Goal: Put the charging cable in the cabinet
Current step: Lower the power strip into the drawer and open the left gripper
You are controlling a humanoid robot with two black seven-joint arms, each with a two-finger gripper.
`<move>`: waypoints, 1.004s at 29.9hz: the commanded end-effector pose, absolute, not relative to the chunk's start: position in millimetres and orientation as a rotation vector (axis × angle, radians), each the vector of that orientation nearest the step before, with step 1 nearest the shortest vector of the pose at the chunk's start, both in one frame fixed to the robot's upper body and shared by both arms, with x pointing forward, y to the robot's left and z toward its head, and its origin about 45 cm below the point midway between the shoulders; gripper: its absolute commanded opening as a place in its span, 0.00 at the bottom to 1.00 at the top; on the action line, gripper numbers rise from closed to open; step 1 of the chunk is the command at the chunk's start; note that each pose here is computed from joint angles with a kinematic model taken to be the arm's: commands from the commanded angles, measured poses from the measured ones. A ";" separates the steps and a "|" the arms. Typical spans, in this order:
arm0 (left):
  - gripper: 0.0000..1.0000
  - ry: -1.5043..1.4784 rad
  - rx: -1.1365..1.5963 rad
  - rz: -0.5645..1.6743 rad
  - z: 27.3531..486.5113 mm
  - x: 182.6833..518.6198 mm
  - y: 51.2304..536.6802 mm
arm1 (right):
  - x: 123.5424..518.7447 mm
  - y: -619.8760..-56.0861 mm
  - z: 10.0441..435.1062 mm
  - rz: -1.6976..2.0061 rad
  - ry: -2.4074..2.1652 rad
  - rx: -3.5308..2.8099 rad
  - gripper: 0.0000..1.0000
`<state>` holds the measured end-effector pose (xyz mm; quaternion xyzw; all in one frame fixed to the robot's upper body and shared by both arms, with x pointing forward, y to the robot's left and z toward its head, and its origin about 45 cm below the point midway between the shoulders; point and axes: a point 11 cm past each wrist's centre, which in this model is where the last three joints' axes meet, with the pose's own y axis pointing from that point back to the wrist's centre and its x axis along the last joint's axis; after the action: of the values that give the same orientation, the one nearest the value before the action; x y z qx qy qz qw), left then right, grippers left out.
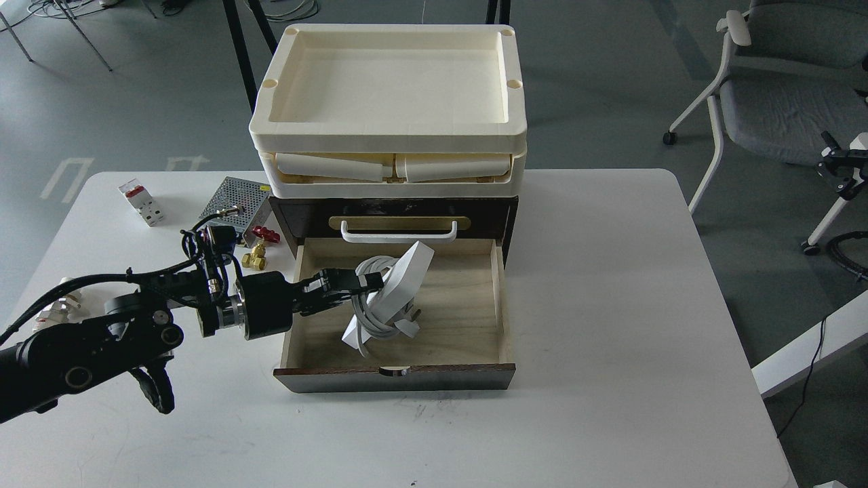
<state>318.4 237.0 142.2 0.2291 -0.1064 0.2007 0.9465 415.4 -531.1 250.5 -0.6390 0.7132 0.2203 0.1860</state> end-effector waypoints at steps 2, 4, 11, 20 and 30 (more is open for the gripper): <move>0.04 -0.215 0.470 0.407 142.2 317.7 238.5 | 415.2 -530.6 249.3 0.624 2.008 -1.800 1.00; 0.03 -0.218 0.478 0.405 143.6 317.2 242.0 | 415.5 -529.9 248.8 0.625 2.008 -1.802 1.00; 0.00 -0.217 0.544 0.346 154.2 313.9 267.8 | 413.6 -532.8 246.1 0.629 2.021 -1.789 1.00; 0.01 -0.227 0.546 0.360 154.5 317.2 269.2 | 413.0 -532.2 243.6 0.635 2.023 -1.789 1.00; 0.60 -0.231 0.511 0.382 132.8 317.8 240.2 | 412.4 -532.0 241.9 0.638 2.024 -1.787 1.00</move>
<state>317.5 251.7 143.4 0.2540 -0.1171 0.1866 0.9418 412.6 -532.4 242.9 -0.6335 0.7173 0.2253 0.1826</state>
